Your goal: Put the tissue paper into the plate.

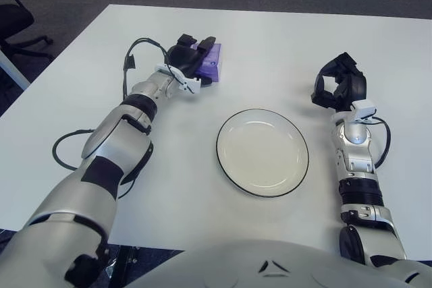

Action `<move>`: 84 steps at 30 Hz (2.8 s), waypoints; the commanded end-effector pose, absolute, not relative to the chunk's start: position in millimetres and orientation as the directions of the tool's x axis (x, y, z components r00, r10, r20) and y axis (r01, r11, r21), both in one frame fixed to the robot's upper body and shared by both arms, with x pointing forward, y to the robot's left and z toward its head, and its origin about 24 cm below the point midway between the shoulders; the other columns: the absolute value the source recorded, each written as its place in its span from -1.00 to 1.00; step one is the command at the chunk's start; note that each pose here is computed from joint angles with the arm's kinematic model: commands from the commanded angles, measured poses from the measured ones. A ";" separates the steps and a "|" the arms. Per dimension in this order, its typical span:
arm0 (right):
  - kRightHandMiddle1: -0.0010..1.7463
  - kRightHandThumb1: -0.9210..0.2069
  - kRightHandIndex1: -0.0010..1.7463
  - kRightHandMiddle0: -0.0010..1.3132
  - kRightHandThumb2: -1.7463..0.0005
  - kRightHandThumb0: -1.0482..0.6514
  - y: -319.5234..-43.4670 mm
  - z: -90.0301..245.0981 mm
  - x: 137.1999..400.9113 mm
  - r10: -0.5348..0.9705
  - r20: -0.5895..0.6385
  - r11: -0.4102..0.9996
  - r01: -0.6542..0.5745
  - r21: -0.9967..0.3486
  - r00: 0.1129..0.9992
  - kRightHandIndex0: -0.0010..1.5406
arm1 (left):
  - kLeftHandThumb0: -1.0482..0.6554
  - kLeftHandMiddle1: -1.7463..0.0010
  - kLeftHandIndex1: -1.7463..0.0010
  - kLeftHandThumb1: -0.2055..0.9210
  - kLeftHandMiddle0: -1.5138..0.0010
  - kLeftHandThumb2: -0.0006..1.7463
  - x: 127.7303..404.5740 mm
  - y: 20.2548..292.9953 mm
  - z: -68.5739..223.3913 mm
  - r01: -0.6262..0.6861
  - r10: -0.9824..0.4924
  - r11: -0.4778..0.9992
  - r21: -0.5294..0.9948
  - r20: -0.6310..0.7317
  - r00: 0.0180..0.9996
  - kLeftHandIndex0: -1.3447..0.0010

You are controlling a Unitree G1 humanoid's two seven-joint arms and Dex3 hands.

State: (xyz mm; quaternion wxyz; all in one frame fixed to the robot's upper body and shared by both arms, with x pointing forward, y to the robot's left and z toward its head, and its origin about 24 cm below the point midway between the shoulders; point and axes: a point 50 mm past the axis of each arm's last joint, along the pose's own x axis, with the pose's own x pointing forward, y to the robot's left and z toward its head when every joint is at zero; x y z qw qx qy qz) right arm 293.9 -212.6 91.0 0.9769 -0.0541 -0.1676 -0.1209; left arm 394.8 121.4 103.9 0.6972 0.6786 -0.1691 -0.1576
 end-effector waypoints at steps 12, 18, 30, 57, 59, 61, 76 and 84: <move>1.00 -0.02 1.00 -0.13 -0.43 -0.31 -215.7 -0.4 242.5 -0.286 -0.011 0.952 0.283 -0.113 0.958 0.57 | -0.92 -0.59 0.08 1.00 0.74 -0.33 396.1 126.5 99.5 0.287 -0.455 -0.022 0.958 -0.265 0.850 1.00; 1.00 -0.02 1.00 -0.13 -0.43 -0.31 -215.6 -0.6 242.7 -0.282 -0.013 0.953 0.279 -0.116 0.959 0.56 | -0.86 -0.84 -0.60 1.00 0.61 -0.24 395.6 126.7 98.9 0.325 -0.460 -0.017 0.946 -0.296 0.837 0.94; 1.00 -0.02 1.00 -0.13 -0.43 -0.31 -215.5 -0.5 243.7 -0.278 -0.016 0.955 0.275 -0.108 0.960 0.56 | -0.71 -1.00 -1.00 0.87 -0.25 -0.43 393.0 126.6 99.8 0.250 -0.496 0.022 0.968 -0.207 0.843 0.01; 1.00 -0.01 1.00 -0.12 -0.44 -0.32 -218.1 -0.5 246.3 -0.268 -0.012 0.957 0.265 -0.115 0.963 0.59 | 0.15 -1.00 -1.00 -0.21 -0.73 0.61 383.8 117.2 164.2 -0.078 -0.632 0.356 0.931 0.301 0.714 -0.59; 1.00 -0.01 1.00 -0.12 -0.44 -0.32 -218.1 -0.3 246.7 -0.267 -0.011 0.957 0.264 -0.119 0.963 0.60 | 0.15 -1.00 -1.00 -0.24 -0.73 0.61 380.6 114.9 170.9 -0.103 -0.643 0.388 0.916 0.349 0.682 -0.60; 1.00 -0.01 1.00 -0.12 -0.45 -0.32 -218.7 -0.3 247.3 -0.267 -0.011 0.957 0.264 -0.122 0.964 0.61 | 0.15 -1.00 -1.00 -0.27 -0.72 0.63 377.2 112.2 176.7 -0.122 -0.652 0.417 0.901 0.390 0.650 -0.62; 1.00 0.00 1.00 -0.11 -0.45 -0.32 -220.5 -2.3 248.5 -0.267 -0.020 0.959 0.263 -0.109 0.964 0.59 | 0.12 -1.00 -1.00 -0.25 -0.74 0.60 330.7 86.8 194.0 -0.137 -0.695 0.624 0.769 0.627 0.352 -0.63; 1.00 0.00 1.00 -0.11 -0.45 -0.32 -219.4 -2.4 249.6 -0.259 -0.026 0.961 0.255 -0.107 0.965 0.57 | 0.09 -1.00 -1.00 -0.15 -0.75 0.53 313.7 83.1 195.3 -0.082 -0.696 0.668 0.739 0.660 0.284 -0.59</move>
